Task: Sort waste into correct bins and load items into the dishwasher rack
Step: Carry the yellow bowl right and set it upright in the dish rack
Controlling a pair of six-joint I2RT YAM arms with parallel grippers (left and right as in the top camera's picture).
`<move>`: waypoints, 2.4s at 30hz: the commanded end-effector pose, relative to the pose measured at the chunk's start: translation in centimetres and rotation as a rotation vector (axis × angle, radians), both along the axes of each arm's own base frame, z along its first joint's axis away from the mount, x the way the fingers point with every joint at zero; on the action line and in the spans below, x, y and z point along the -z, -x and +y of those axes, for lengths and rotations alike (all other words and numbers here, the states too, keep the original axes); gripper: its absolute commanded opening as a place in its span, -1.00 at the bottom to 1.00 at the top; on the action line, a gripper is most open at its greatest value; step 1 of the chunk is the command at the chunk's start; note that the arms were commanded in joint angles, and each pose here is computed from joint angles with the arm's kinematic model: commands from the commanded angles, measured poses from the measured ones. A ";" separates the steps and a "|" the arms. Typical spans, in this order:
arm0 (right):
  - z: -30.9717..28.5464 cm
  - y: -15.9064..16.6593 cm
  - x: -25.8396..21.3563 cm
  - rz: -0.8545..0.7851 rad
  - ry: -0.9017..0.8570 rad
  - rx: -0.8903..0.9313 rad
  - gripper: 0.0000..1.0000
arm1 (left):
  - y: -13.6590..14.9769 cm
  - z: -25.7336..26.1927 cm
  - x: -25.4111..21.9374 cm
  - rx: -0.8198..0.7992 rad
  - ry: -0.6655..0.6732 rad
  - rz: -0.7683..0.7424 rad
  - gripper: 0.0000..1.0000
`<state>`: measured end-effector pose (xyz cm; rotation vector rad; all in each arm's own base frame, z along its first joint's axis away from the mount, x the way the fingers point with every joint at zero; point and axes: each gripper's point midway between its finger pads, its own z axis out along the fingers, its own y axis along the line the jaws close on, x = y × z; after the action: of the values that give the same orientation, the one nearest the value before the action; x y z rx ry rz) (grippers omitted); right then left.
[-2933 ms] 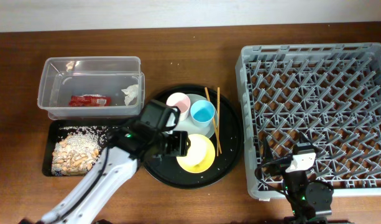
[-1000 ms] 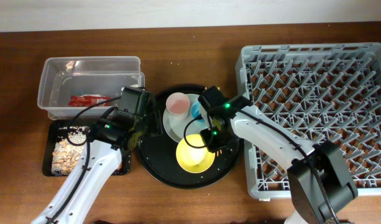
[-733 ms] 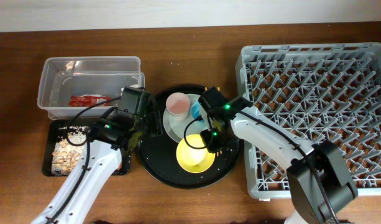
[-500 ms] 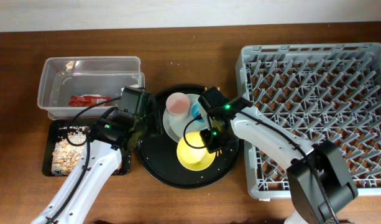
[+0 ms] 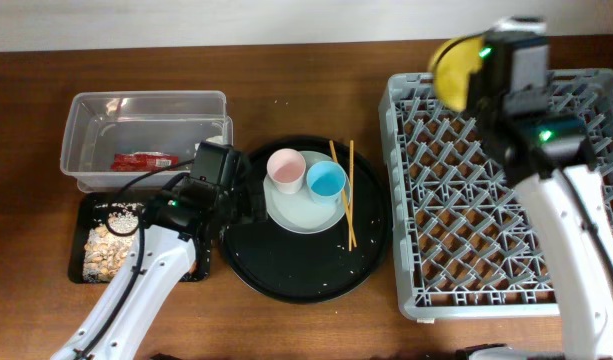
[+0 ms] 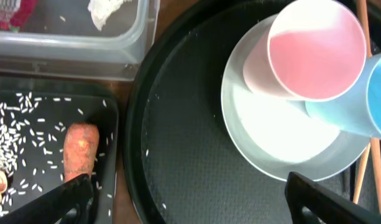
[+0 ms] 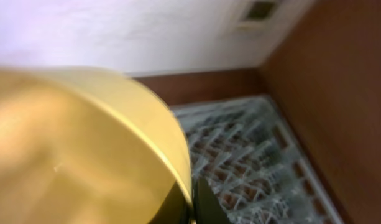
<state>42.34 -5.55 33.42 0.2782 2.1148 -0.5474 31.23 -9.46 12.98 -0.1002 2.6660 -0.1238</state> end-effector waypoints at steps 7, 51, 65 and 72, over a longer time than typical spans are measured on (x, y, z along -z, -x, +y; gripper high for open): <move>-9.8 -7.7 12.9 0.290 0.400 0.286 -0.91 | -0.2 0.1 -0.8 -0.001 0.005 -0.017 0.98; -0.5 -1.0 20.1 0.680 -0.593 -0.276 -0.50 | -0.2 0.1 -0.6 -0.001 0.005 -0.017 0.98; -0.3 -5.2 22.2 0.578 -0.605 -0.328 -0.67 | -0.5 0.1 -0.8 -0.003 0.007 -0.033 0.98; 1.5 -0.8 18.2 0.685 -0.708 -0.329 -0.55 | -2.5 -2.7 -4.9 0.096 0.119 -0.131 0.98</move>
<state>42.09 -4.56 11.54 0.1510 2.9860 0.3713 32.01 -10.19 13.77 -0.0822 2.6284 -0.1738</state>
